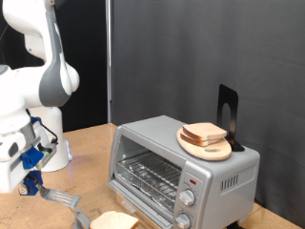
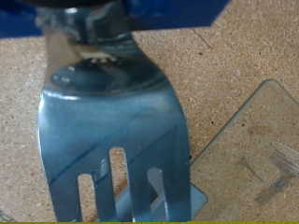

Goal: Make a piece of toast with the oven

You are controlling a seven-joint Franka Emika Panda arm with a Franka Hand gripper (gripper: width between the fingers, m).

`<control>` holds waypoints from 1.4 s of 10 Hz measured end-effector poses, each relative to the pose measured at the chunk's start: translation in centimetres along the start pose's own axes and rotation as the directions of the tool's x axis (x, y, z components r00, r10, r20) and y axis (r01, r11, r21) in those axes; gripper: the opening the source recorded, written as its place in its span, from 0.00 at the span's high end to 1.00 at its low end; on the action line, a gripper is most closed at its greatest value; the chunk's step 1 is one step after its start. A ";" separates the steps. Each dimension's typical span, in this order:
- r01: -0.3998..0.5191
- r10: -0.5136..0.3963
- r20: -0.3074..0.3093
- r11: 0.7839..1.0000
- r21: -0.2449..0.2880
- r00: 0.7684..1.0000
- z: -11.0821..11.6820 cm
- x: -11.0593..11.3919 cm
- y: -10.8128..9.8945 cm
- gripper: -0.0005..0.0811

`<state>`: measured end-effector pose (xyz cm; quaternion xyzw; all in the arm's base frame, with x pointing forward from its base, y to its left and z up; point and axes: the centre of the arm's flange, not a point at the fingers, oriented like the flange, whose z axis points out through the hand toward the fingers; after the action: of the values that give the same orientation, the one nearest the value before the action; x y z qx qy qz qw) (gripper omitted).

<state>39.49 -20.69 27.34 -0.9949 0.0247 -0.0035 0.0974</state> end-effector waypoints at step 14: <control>-0.056 0.057 0.067 0.998 -0.016 0.996 3.9 0.6 -3.7 0.55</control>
<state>40.33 -16.31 24.24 -0.9941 0.0494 0.0331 0.0910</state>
